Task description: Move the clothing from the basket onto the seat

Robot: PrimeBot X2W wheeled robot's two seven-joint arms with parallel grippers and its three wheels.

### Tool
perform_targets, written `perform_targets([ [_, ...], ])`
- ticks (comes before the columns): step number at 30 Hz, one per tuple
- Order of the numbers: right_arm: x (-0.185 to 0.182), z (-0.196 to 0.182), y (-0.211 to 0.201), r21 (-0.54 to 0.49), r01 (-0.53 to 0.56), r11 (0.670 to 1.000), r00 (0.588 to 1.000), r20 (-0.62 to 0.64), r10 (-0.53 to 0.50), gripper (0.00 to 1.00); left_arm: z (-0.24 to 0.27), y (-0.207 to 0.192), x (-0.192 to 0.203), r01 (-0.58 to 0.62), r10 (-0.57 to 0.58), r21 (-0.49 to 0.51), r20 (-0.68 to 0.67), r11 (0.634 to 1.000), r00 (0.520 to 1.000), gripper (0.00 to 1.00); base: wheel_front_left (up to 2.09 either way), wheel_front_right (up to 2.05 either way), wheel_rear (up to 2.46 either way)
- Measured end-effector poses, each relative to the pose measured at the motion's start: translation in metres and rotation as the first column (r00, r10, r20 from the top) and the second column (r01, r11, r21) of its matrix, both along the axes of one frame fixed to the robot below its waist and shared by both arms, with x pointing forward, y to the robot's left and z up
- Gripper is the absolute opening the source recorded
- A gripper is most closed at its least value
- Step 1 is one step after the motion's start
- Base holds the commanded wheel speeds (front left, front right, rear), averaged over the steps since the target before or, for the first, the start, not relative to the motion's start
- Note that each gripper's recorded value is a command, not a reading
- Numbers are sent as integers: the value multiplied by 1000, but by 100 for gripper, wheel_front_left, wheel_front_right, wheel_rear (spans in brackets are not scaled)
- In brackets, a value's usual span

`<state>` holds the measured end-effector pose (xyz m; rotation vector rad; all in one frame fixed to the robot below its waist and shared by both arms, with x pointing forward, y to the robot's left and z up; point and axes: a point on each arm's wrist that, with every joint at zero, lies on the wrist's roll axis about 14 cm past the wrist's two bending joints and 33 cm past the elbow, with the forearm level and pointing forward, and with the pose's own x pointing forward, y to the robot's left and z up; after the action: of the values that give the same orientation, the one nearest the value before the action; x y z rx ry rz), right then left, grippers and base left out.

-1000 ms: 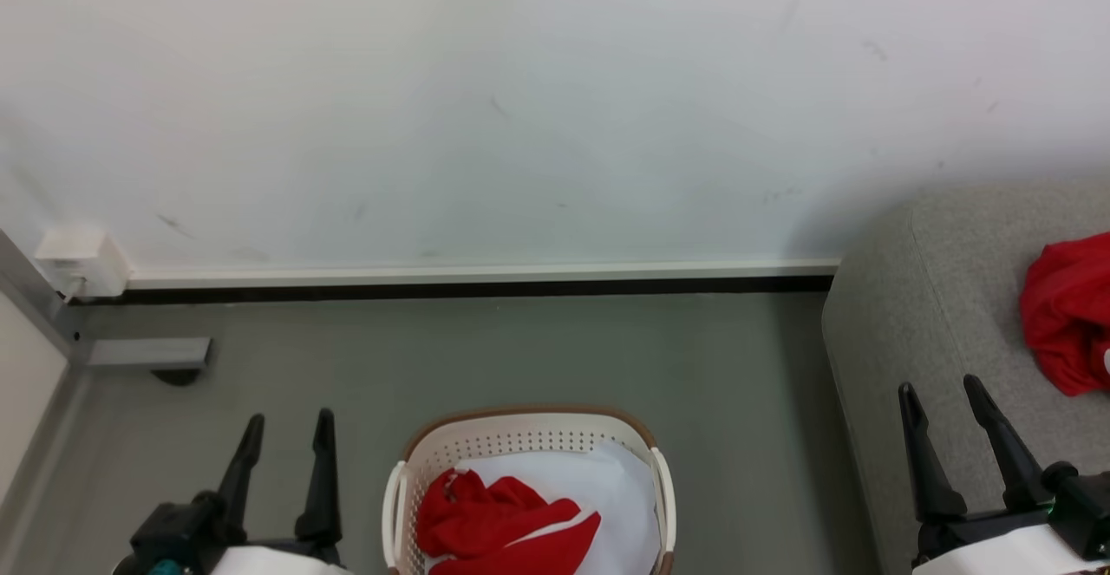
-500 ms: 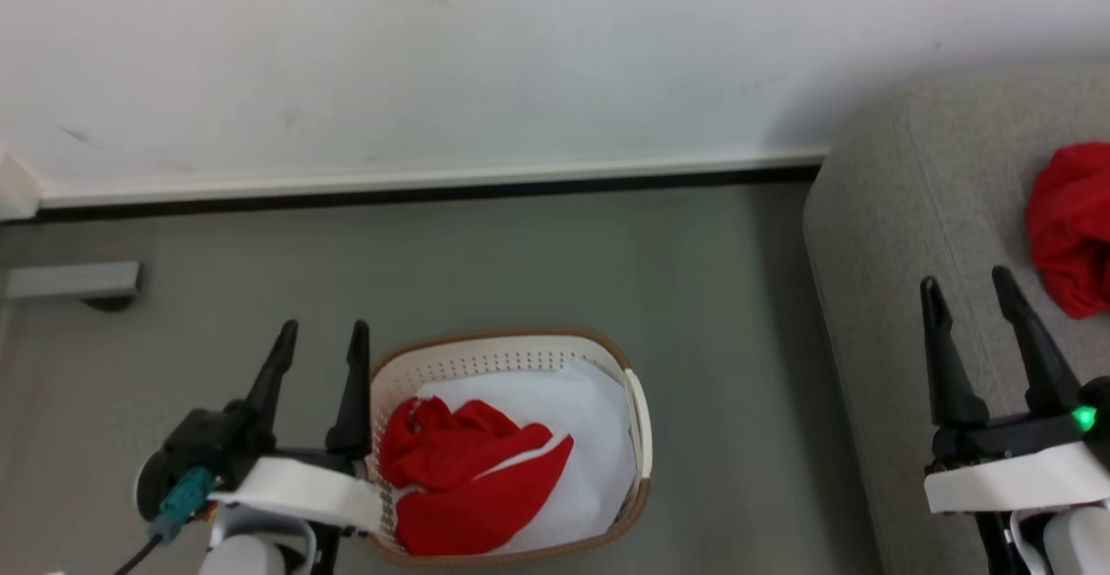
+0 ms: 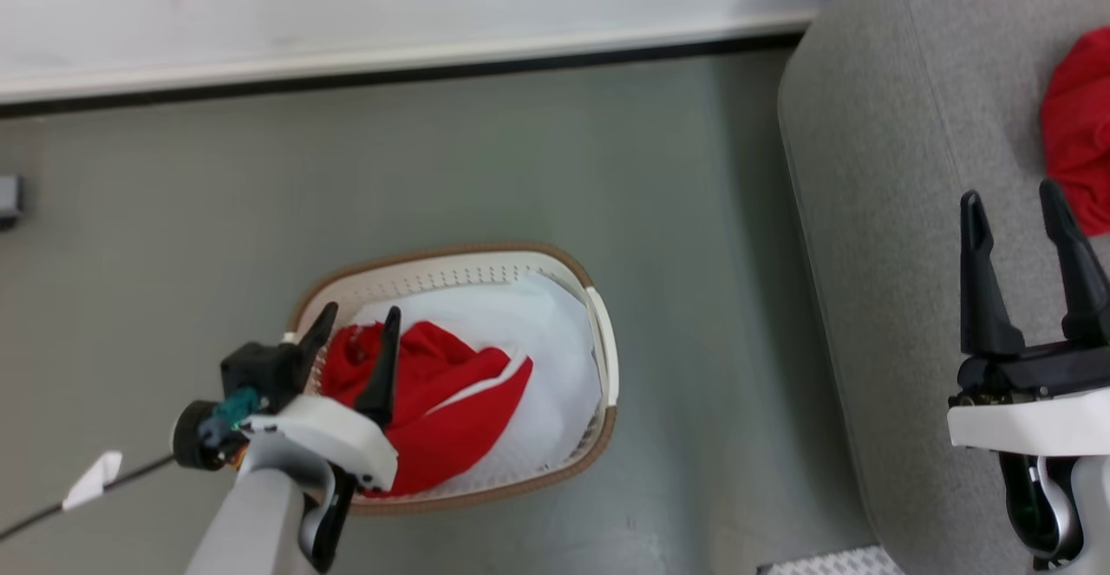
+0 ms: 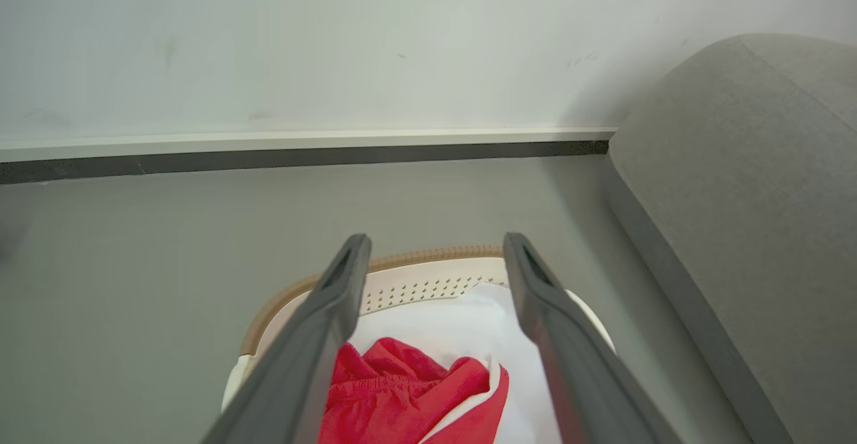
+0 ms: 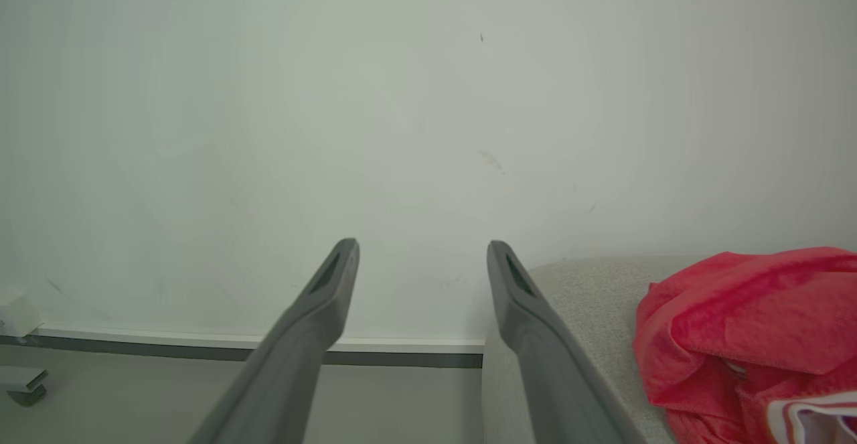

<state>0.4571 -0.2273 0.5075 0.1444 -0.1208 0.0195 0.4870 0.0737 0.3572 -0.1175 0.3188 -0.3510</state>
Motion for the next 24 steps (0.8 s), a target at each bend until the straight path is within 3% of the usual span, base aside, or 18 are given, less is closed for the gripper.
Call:
perform_targets([
  [8, 14, -16, -10, -11, 31, 999, 999, -23, -31, 100, -64, -27, 7, 120, -113, 28, -184, 992, 976, 100, 0, 0, 0],
  [24, 25, -45, -28, -15, 107, 994, 992, -70, -108, 100, -179, -54, -15, 382, -280, 103, -511, 918, 812, 100, 0, 0, 0],
])
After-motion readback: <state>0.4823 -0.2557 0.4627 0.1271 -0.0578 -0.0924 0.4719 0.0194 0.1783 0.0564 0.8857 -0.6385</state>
